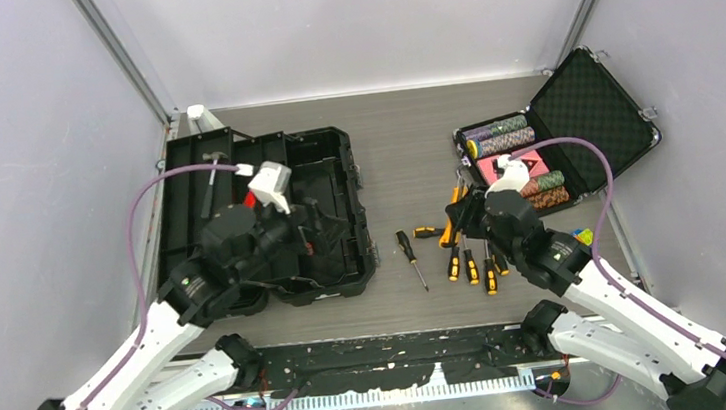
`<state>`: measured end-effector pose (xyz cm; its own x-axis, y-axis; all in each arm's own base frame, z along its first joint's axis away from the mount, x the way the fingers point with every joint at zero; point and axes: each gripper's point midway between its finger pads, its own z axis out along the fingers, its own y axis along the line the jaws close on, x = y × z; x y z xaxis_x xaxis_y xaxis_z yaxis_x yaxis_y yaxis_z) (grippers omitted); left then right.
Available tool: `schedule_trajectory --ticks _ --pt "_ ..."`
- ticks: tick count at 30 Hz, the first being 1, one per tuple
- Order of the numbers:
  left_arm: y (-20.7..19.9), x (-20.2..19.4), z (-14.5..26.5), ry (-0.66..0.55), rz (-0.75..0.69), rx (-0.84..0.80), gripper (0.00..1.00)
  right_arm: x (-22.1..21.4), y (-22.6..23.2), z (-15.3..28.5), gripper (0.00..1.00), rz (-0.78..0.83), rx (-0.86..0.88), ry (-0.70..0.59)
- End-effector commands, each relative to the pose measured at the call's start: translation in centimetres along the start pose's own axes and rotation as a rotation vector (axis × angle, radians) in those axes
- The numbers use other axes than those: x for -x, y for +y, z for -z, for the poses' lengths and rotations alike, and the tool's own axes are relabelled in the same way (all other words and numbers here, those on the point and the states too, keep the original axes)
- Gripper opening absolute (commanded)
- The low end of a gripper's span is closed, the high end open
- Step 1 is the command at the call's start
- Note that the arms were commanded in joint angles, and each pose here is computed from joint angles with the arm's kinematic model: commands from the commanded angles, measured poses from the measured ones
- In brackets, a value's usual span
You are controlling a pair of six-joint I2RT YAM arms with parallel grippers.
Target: Pack the tool kit
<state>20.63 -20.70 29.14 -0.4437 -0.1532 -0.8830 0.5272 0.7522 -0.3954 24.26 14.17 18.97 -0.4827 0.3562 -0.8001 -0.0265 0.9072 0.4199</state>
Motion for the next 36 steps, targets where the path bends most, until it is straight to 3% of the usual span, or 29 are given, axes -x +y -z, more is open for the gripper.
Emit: schedule_trajectory --ticks 1,13,25,29,36 --pt "-4.0 1.8 -2.0 -0.058 0.028 -0.101 0.98 4.0 2.2 1.4 0.05 -0.05 0.091 -0.129" --pt "-12.4 -1.3 -8.1 0.069 -0.014 -0.256 0.95 5.2 7.6 3.4 0.05 -0.205 0.356 -0.11" --pt "-13.6 -5.7 -11.0 0.25 -0.036 -0.218 0.72 5.4 9.0 4.4 0.05 -0.262 0.451 -0.109" --pt "-13.7 -6.9 -11.3 0.3 -0.062 -0.206 0.69 5.4 9.2 4.3 0.05 -0.267 0.461 -0.103" --pt "-14.1 -6.7 -11.1 0.298 -0.073 -0.212 0.53 4.8 9.5 4.0 0.05 -0.273 0.474 -0.083"
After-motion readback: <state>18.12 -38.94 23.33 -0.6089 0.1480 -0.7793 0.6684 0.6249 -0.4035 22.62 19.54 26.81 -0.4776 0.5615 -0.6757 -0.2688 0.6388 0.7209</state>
